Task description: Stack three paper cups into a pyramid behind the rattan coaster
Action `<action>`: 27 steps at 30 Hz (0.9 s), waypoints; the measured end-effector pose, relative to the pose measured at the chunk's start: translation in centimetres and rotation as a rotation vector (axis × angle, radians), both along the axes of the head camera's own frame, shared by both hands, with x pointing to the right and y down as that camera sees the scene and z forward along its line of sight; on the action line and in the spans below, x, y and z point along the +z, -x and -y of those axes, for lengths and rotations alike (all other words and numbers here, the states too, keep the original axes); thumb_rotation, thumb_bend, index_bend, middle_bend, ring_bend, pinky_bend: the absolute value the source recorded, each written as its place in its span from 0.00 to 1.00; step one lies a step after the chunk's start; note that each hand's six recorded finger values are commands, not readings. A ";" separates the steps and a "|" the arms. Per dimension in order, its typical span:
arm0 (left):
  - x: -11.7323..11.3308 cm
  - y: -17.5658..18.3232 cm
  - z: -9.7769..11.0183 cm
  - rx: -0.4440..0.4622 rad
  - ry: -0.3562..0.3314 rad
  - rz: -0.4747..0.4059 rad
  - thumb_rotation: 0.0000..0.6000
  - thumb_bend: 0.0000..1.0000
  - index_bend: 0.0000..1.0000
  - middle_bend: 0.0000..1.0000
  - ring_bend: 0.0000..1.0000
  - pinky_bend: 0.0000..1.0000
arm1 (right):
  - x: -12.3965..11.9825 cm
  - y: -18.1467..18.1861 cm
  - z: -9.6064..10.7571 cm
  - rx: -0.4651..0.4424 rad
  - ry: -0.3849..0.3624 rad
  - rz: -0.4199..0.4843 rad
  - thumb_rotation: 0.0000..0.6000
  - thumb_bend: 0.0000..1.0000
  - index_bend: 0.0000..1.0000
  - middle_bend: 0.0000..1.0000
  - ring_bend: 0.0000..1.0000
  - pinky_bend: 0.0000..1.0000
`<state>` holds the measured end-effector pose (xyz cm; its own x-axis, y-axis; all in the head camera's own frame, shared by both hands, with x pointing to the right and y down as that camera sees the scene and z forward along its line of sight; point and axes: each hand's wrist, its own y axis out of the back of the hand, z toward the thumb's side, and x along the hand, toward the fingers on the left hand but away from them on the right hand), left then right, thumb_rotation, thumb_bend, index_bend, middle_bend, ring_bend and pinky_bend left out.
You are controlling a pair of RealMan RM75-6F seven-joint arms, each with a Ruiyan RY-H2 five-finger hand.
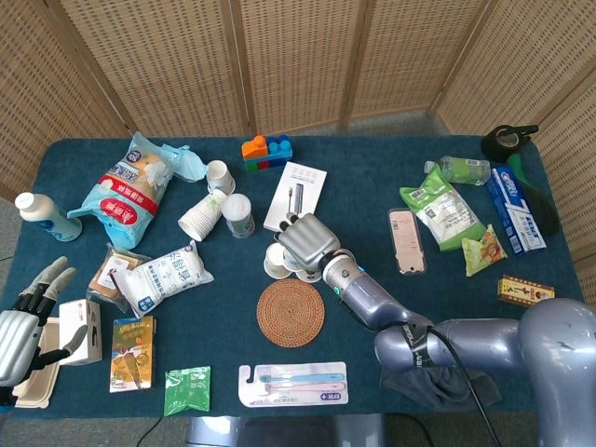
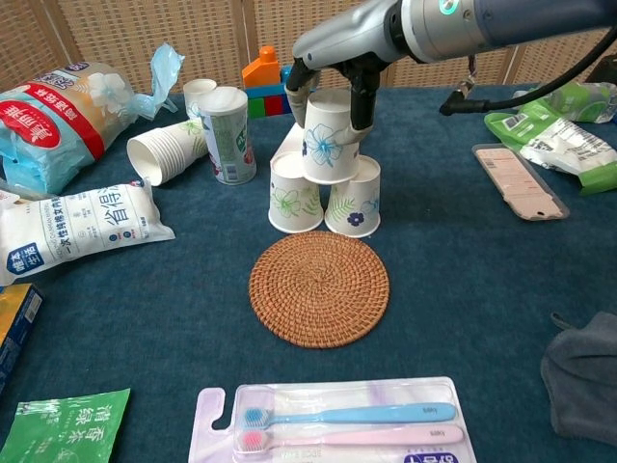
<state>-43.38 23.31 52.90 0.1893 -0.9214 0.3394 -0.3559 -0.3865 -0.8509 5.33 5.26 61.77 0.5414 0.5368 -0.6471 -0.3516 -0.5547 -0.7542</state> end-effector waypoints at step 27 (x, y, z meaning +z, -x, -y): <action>-0.1 0.1 0.0 0.002 -0.006 -0.006 1.00 0.40 0.05 0.00 0.00 0.19 | -0.2 0.0 -0.2 -0.005 -0.002 -0.003 1.00 0.38 0.30 0.20 0.11 0.46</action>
<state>-43.45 23.31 52.80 0.1932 -0.9231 0.3324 -0.3598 -0.3818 -0.8513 5.36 5.48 61.53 0.5420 0.5355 -0.6476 -0.3563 -0.5515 -0.7543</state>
